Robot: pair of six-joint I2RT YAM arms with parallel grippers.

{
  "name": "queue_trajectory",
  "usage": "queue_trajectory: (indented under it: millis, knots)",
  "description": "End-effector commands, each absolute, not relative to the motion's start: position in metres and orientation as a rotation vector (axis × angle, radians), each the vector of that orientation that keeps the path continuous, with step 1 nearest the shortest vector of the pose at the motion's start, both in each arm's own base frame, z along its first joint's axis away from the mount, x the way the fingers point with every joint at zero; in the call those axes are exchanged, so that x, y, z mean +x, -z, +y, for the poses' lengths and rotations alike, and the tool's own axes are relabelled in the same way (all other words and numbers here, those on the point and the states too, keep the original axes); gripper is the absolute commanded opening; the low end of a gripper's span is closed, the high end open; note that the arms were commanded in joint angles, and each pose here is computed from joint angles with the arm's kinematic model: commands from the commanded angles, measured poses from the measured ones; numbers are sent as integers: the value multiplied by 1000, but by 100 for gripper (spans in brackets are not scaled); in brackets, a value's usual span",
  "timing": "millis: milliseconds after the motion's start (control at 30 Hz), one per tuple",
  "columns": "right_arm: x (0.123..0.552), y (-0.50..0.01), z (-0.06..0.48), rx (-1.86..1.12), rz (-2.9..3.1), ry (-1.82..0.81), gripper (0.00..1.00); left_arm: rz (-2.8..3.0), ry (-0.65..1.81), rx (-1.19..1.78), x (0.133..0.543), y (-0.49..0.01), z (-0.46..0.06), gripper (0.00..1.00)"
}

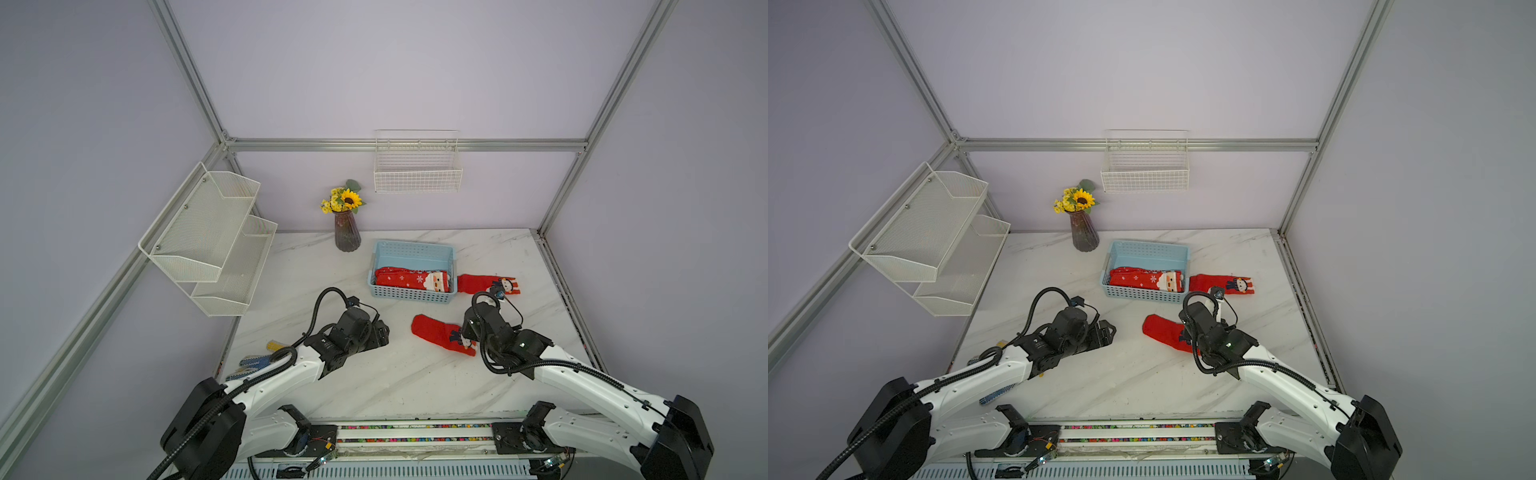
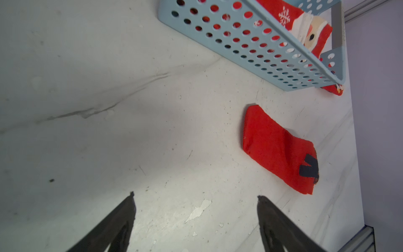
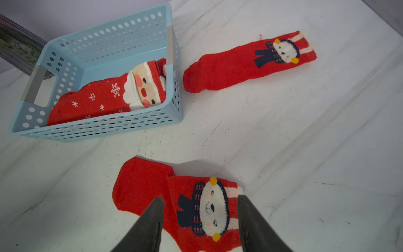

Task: Place the socks together as a pair
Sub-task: Place the sock at the center of the board.

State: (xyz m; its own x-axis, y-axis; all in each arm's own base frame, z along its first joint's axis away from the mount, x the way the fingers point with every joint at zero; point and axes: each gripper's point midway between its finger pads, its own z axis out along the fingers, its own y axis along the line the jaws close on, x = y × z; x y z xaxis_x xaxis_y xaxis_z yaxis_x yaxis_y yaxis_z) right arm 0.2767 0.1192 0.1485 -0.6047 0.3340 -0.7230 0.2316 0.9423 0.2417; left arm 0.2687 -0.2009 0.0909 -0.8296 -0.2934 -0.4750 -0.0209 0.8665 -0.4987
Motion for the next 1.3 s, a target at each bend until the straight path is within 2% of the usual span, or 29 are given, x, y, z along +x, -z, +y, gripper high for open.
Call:
queue_trajectory:
  millis: [0,233,400,500,533,667,767,1033,1267]
  knots:
    - [265,-125,116,479,2305,-184,56,2440,835,-81,283,-117,-244,79]
    - [250,-96,113,537,2362,-223,50,2470,901,31,294,-105,-283,61]
    - [255,-97,124,534,2352,-313,37,2436,972,65,305,-104,-305,44]
    - [257,-96,132,536,2353,-364,27,2458,992,80,310,-96,-315,25]
    - [258,-97,136,531,2350,-391,26,2462,999,83,312,-94,-318,22]
    - [264,-99,149,507,2348,-470,23,2462,1030,93,319,-88,-330,20]
    - [267,-94,154,506,2357,-481,18,2452,1042,106,324,-86,-337,14]
    - [281,-85,164,509,2377,-510,18,2468,1026,98,332,-68,-343,5]
    - [289,-73,161,518,2403,-473,18,2554,845,54,328,-33,-319,3]
